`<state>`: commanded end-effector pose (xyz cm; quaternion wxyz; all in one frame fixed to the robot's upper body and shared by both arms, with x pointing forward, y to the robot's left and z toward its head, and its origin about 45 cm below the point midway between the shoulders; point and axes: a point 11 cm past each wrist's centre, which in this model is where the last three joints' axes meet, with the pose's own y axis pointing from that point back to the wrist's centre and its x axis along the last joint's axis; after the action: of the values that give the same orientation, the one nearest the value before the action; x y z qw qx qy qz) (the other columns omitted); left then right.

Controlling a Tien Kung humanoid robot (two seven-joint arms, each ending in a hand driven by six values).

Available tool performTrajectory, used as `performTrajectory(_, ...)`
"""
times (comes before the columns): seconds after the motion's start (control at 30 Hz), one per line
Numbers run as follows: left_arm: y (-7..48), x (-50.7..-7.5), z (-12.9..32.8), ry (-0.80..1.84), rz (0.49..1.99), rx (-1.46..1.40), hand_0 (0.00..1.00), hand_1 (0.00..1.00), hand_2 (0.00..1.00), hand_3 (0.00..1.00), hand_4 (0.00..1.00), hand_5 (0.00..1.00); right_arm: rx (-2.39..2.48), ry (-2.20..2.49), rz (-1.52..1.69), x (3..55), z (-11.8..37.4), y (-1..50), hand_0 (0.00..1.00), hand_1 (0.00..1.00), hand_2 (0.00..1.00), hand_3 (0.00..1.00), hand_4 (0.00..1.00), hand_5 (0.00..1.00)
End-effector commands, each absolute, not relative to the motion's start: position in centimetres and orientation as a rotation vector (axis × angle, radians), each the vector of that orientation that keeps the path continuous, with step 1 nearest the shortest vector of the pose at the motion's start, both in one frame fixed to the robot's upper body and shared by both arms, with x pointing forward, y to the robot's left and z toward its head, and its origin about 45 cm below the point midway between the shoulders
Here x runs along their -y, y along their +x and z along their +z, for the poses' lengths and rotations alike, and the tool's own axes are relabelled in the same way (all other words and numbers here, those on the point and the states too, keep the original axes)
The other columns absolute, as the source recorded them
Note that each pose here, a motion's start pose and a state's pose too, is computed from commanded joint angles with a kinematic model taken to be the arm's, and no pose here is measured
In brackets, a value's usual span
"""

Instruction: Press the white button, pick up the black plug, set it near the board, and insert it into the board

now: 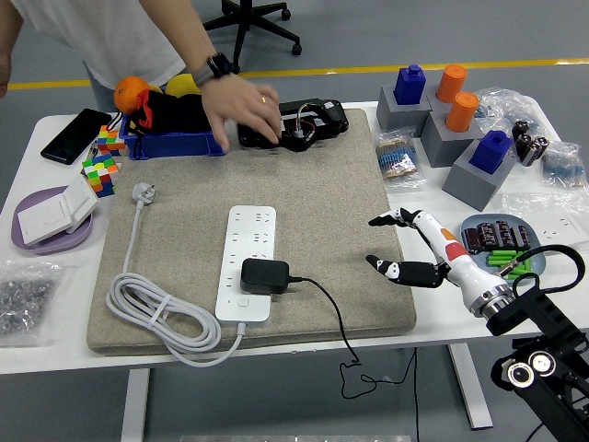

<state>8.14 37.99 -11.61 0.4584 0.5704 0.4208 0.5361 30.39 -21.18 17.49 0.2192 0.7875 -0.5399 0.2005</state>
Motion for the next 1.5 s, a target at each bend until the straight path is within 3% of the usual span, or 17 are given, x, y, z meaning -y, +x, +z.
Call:
performTrajectory(0.07,8.7,-37.9,-11.5,1.396,1.323,-1.029,0.649,0.638,0.632,0.677,0.513,0.103,1.521,2.189,0.537,21.4,17.3,30.2,0.873,0.867,0.821,0.783,0.903,0.251)
performTrajectory(0.1,8.8,-37.9,-11.5,1.394,1.323,-1.026,0.649,0.638,0.633,0.677,0.516,0.101,1.528,2.194,0.532,21.5,17.3,30.1,0.941,0.935,0.912,0.928,0.998,0.64)
performTrajectory(0.27,9.5,-37.7,-11.4,1.386,1.32,-1.011,0.649,0.638,0.633,0.677,0.516,0.101,1.612,2.275,0.567,21.6,17.8,29.8,0.941,0.935,0.912,0.928,0.998,0.64)
performTrajectory(0.3,9.6,-37.7,-11.4,1.387,1.318,-1.009,0.649,0.638,0.632,0.677,0.519,0.1,1.644,2.298,0.579,21.6,18.0,29.7,0.96,0.958,0.945,0.963,0.998,0.82)
performTrajectory(0.5,9.5,-37.7,-11.4,1.4,1.303,-1.0,0.649,0.639,0.633,0.679,0.521,0.101,1.784,2.456,0.697,21.1,19.7,28.8,0.962,0.964,0.947,0.967,0.998,0.818)
performTrajectory(0.67,9.1,-38.2,-11.4,1.414,1.298,-0.998,0.649,0.639,0.633,0.679,0.521,0.101,1.73,2.447,0.511,21.0,18.1,28.9,0.962,0.964,0.947,0.967,0.998,0.818)
performTrajectory(0.7,8.9,-38.3,-11.4,1.418,1.297,-1.0,0.649,0.639,0.633,0.679,0.522,0.1,1.714,2.43,0.493,21.0,17.7,28.8,0.998,0.998,0.998,0.998,0.998,0.998)
performTrajectory(1.47,6.6,-40.5,-11.1,1.49,1.29,-1.007,0.649,0.639,0.634,0.679,0.525,0.101,1.705,2.309,0.481,20.5,17.0,28.4,0.998,0.998,0.998,0.998,0.998,0.998)
performTrajectory(1.5,6.1,-40.5,-11.2,1.496,1.286,-1.015,0.649,0.639,0.633,0.679,0.526,0.102,1.702,2.309,0.469,20.5,16.7,28.3,0.998,0.998,0.982,0.998,0.998,0.939)
